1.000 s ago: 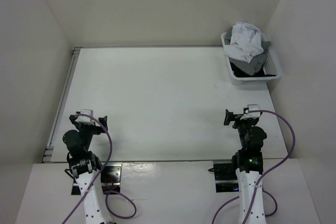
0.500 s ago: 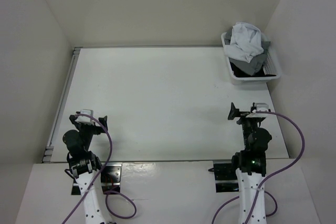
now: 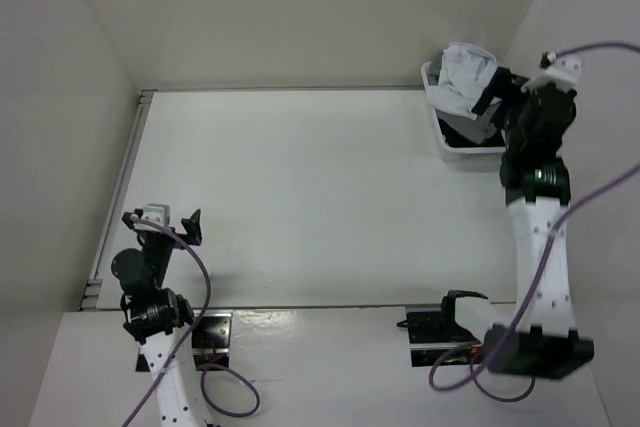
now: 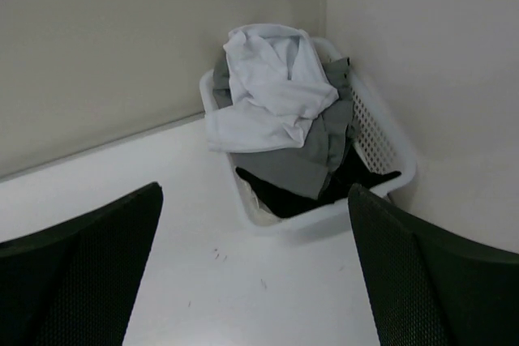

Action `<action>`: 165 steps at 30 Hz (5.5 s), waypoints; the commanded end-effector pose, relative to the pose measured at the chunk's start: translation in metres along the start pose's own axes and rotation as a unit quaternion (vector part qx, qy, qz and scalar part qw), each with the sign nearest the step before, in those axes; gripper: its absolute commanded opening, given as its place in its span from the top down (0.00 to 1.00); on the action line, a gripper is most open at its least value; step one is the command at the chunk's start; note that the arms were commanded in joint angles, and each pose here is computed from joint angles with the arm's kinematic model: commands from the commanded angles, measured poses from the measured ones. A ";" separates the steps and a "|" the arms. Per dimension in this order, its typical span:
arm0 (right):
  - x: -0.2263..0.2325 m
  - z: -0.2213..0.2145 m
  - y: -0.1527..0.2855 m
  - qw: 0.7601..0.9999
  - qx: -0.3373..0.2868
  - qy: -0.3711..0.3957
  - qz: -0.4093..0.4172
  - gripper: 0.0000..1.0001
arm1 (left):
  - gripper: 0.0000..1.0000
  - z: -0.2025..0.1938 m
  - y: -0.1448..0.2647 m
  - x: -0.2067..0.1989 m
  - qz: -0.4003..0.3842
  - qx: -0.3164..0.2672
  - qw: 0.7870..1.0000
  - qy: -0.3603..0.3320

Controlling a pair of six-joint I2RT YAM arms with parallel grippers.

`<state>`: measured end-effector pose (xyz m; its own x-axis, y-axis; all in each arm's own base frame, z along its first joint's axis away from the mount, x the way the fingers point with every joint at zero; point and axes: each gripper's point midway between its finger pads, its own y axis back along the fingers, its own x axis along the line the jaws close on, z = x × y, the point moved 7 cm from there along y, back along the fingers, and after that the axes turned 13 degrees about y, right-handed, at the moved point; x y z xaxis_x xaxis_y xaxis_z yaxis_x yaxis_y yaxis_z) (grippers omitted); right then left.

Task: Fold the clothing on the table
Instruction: Grab the skirt from the pile, then move the skirt to the center of the board, then flatten the skirt out

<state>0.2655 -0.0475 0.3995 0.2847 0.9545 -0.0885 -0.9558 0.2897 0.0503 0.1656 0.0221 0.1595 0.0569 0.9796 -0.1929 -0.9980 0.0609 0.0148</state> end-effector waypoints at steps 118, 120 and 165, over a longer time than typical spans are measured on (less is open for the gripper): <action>0.330 -0.160 -0.131 0.809 0.266 0.217 0.478 0.33 | 0.00 0.106 -0.178 0.003 0.084 0.339 0.936 0.033; 0.343 -0.176 -0.138 0.795 0.278 0.209 0.498 0.38 | 0.00 0.108 -0.181 0.000 0.068 0.341 0.937 0.039; 0.386 -0.243 -0.168 0.781 0.306 0.232 0.492 1.00 | 0.06 0.034 -0.243 -0.030 -0.050 0.456 0.886 0.066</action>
<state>0.5173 0.2505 0.0962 -0.7562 0.6538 -0.0272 -0.4120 -0.4434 0.7960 0.3957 -0.0121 0.1861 0.0290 0.9392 -0.3421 -0.5286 0.3049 0.7922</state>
